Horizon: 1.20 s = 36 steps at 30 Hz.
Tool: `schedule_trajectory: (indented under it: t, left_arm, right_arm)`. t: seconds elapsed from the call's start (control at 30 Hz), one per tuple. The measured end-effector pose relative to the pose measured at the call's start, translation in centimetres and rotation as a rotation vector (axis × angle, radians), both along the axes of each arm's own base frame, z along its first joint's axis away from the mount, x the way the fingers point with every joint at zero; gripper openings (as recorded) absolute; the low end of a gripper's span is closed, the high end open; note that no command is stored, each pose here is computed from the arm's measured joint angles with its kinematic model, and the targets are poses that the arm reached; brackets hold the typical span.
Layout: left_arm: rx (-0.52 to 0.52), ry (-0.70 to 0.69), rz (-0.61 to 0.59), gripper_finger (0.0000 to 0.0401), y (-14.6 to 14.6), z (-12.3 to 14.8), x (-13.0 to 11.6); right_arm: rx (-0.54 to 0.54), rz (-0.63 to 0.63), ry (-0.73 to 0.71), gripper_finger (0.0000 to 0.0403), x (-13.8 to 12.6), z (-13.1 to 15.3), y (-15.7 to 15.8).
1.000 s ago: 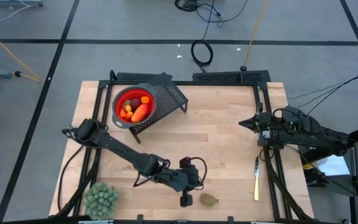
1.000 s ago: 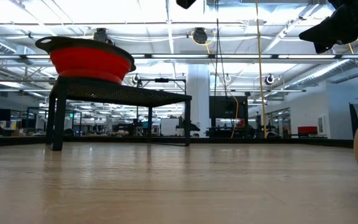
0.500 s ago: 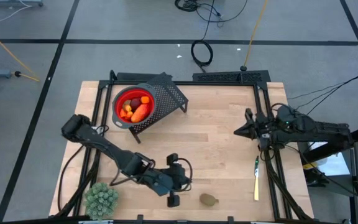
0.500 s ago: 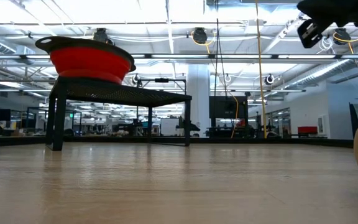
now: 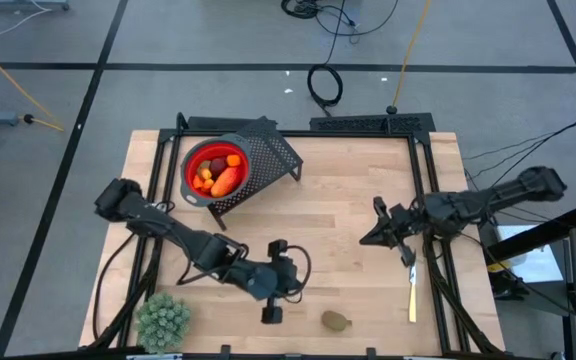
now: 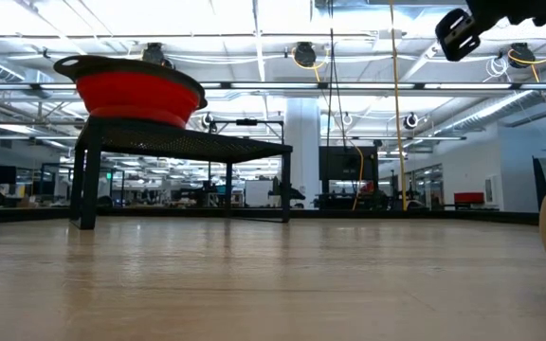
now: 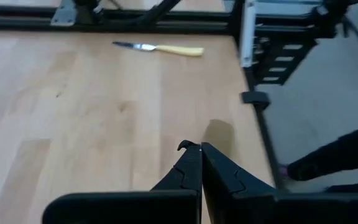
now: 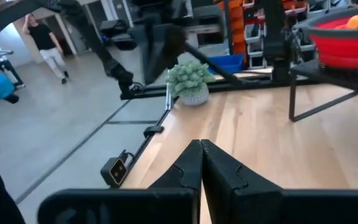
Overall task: Pick & Place Fruit
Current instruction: Put the kiwi into the red strainer bowl on the shelf
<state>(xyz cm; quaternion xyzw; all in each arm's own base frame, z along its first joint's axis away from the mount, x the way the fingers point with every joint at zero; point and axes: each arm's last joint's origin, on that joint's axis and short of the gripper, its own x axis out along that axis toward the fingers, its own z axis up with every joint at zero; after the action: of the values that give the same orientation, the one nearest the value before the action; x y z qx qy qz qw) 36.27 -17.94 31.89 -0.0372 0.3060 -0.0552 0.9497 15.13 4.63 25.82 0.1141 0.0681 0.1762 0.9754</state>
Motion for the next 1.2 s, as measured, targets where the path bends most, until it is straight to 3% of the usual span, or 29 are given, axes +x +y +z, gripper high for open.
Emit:
schedule_trajectory:
  t: [0.13, 0.3, 0.57, 0.9, 1.2]
  left_arm:
    - [0.016, 0.019, 0.024, 0.0, 1.2, -0.9, 0.5]
    - [-0.008, 0.025, -0.044, 0.0, 1.8, -2.1, 0.9]
    - [0.019, 0.04, -0.067, 0.0, 2.3, -2.5, 0.3]
    - [-0.028, -0.052, 0.028, 0.0, 4.4, -1.3, -5.5]
    - [-0.021, -0.092, 0.039, 0.0, 5.1, -1.2, -10.1]
  right_arm:
    - [-0.019, -0.013, 0.01, 0.0, 0.2, 0.6, 1.4]
    - [-0.093, -0.012, 0.019, 0.0, 0.5, 2.2, 3.5]
    - [-0.2, 0.04, 0.137, 0.0, 1.3, 3.8, 7.2]
    - [-0.355, 0.138, 0.364, 0.0, 3.9, 4.3, 12.5]
    - [-0.478, 0.232, 0.574, 0.0, 6.9, 4.3, 16.8]
